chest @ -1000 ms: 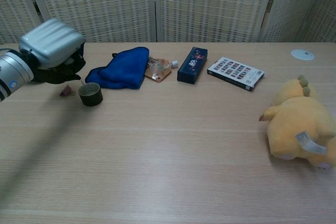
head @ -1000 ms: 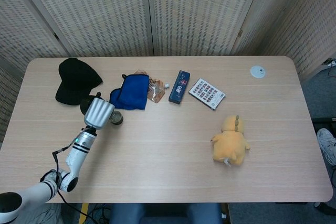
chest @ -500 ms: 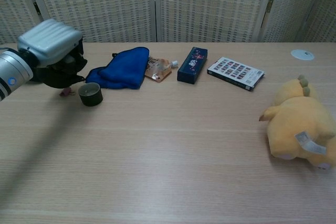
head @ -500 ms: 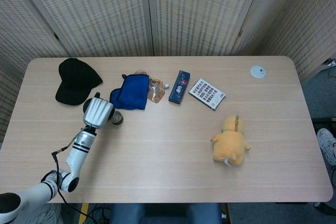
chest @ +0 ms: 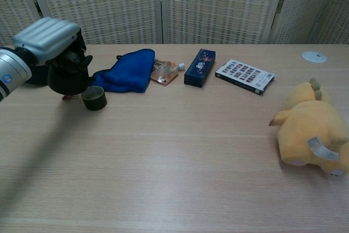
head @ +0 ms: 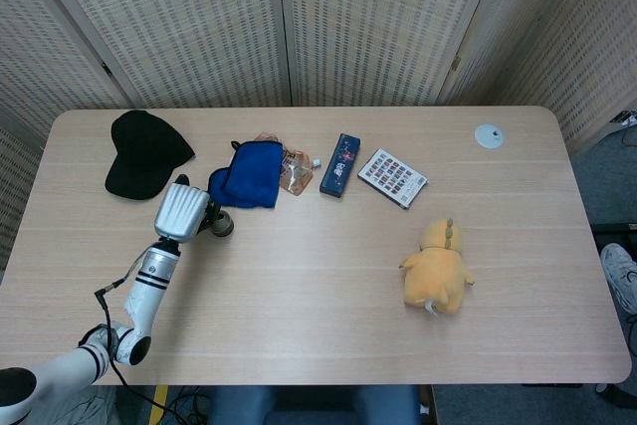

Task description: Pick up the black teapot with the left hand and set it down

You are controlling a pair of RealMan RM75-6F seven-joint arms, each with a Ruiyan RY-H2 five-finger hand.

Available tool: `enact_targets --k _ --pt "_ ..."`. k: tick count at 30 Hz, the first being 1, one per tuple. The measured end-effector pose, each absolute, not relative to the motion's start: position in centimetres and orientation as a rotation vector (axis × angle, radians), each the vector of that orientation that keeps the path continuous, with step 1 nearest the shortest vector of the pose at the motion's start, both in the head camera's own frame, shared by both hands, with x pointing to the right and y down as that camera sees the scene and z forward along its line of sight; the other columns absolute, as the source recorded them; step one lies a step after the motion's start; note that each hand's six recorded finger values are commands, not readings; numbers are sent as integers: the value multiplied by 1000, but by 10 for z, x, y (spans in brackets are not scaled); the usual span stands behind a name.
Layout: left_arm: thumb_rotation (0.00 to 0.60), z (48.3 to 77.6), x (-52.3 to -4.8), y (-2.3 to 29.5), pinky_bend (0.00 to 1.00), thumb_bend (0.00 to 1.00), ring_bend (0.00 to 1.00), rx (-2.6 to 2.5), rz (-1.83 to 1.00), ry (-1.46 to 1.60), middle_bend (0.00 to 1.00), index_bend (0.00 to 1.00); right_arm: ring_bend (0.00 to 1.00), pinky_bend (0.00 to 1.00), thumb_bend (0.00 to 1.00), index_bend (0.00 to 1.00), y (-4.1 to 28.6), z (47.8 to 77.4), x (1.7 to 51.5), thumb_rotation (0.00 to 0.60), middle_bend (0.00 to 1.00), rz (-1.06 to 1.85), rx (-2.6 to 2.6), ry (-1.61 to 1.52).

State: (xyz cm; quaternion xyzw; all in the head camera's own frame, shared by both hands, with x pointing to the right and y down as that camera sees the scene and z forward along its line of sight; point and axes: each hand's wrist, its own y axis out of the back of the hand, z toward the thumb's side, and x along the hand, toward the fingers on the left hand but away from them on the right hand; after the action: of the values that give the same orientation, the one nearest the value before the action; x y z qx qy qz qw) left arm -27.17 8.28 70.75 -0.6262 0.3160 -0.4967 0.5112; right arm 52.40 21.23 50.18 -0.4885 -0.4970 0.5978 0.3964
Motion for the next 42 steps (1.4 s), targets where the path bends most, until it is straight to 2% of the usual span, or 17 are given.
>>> enact_targets --k 13,19,28,38,42 --pt "505 685 -294 86 411 496 954 -1672 -1149 1024 1000 1000 193 141 225 195 210 504 522 600 220 1512 -1245 -1253" --pt "477 674 -314 98 411 496 951 -1731 -1170 1102 1000 1000 193 141 225 195 208 505 520 600 220 1507 -1254 -1248" --pt "281 667 -347 117 411 489 951 -1746 -1211 1159 1000 1000 193 141 225 195 204 508 516 600 220 1502 -1267 -1237" --pt "201 668 -377 133 411 335 950 -1723 -1289 1163 1000 1000 193 141 225 195 203 509 513 600 220 1500 -1273 -1230" --pt "130 672 -383 140 411 272 944 -1719 -1328 1130 1000 1000 193 141 225 195 203 511 513 600 220 1503 -1275 -1228"
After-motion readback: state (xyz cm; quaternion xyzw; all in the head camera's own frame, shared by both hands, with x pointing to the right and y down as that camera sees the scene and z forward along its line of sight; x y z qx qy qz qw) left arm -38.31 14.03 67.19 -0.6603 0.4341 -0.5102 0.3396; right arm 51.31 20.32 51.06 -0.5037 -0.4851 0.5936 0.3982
